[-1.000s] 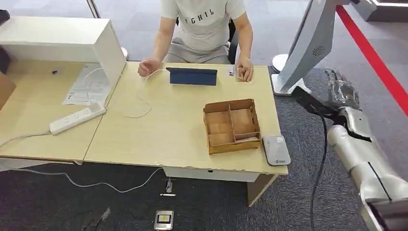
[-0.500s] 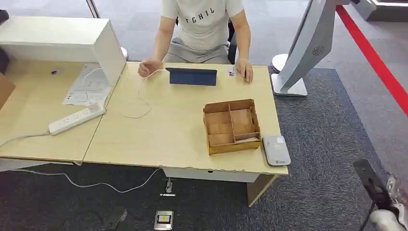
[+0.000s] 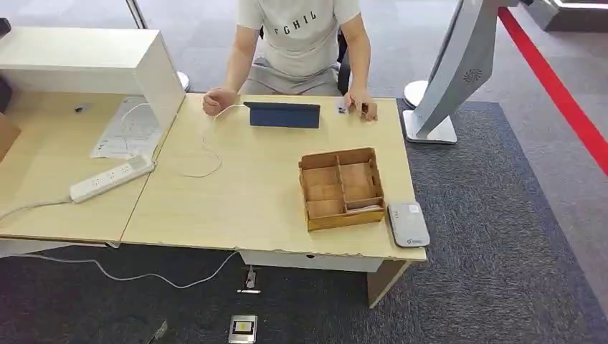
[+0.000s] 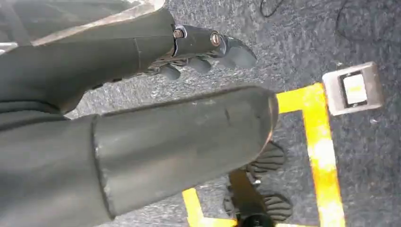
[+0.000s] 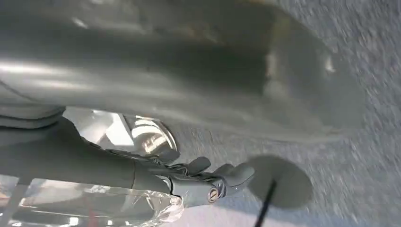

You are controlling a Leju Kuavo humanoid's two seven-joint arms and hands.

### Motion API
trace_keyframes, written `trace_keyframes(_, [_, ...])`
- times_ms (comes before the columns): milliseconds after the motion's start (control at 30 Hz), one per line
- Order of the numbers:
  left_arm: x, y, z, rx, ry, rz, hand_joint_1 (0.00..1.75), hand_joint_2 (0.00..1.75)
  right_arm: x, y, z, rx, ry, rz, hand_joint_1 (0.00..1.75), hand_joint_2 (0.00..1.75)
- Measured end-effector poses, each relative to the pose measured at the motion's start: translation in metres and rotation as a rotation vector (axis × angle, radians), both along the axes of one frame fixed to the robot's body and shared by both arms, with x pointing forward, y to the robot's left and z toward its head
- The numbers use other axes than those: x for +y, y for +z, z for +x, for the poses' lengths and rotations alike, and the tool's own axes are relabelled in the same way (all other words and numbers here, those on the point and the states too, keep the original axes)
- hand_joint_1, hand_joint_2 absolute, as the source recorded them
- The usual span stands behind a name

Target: Pass the card to the sensor for recognition and then transmit it.

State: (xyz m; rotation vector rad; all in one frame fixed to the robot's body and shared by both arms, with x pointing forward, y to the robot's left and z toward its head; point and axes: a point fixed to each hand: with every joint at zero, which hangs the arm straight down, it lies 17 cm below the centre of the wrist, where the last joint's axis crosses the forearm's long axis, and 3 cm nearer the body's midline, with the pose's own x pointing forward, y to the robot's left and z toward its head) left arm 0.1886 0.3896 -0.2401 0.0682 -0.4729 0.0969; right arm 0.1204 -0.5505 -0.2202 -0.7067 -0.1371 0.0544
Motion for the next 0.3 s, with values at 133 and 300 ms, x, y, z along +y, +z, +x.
trace_keyframes(133, [0.026,0.002,-0.007,0.008,0.006,0.036,0.0,0.0,0.016,-0.009,-0.006,0.015,-0.006,0.051,0.0,0.0])
trace_keyframes(300, [0.031,0.003,-0.008,0.012,0.007,0.048,0.0,0.0,0.026,-0.013,-0.003,-0.004,0.01,0.104,0.0,0.0])
